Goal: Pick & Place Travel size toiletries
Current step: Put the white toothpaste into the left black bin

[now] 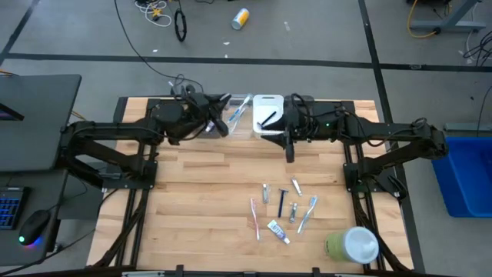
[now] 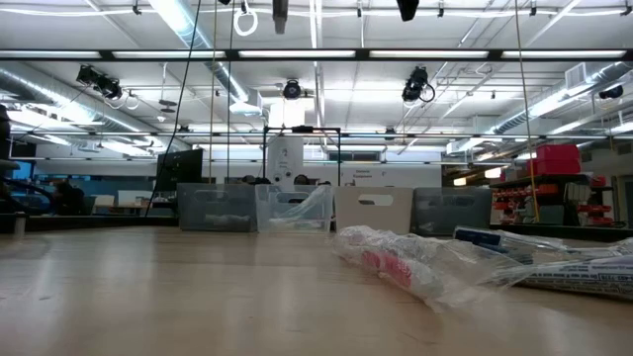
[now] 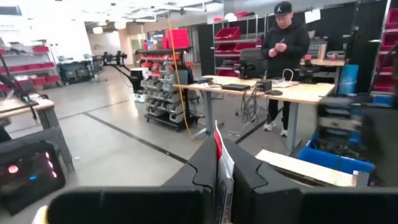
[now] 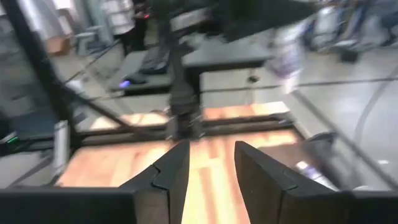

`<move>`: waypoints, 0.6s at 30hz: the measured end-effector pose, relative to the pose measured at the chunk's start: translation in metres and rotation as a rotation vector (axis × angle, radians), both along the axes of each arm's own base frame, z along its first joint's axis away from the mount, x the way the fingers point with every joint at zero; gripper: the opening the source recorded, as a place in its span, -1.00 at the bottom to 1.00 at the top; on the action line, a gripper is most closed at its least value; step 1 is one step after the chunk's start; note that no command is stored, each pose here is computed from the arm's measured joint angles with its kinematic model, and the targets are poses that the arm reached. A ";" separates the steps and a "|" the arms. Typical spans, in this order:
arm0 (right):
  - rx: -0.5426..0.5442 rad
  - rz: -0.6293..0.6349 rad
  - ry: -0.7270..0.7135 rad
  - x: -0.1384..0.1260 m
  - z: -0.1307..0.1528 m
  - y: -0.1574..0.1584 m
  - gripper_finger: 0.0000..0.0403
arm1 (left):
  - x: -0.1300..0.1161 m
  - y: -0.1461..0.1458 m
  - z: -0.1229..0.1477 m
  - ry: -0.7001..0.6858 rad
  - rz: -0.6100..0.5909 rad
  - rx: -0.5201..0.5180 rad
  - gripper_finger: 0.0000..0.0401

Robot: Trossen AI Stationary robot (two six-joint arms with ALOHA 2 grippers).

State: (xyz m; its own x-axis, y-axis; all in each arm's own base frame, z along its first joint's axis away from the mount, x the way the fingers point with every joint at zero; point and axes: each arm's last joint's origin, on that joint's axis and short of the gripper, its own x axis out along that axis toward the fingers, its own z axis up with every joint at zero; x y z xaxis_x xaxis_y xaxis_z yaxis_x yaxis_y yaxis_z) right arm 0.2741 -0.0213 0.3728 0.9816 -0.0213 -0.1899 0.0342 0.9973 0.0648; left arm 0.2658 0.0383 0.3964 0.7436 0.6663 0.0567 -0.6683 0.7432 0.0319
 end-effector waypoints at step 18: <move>0.047 0.047 0.084 -0.002 -0.008 0.002 -0.74 | -0.026 0.076 -0.028 0.237 0.002 -0.182 -0.92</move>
State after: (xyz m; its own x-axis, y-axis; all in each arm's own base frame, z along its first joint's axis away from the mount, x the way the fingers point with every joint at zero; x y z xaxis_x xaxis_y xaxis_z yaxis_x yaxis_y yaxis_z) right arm 0.2723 -0.0196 0.3648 0.9619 0.0352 -0.2712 -0.0053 0.9939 0.1103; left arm 0.2402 0.1142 0.3680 0.7202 0.6514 -0.2388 -0.6600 0.7493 0.0533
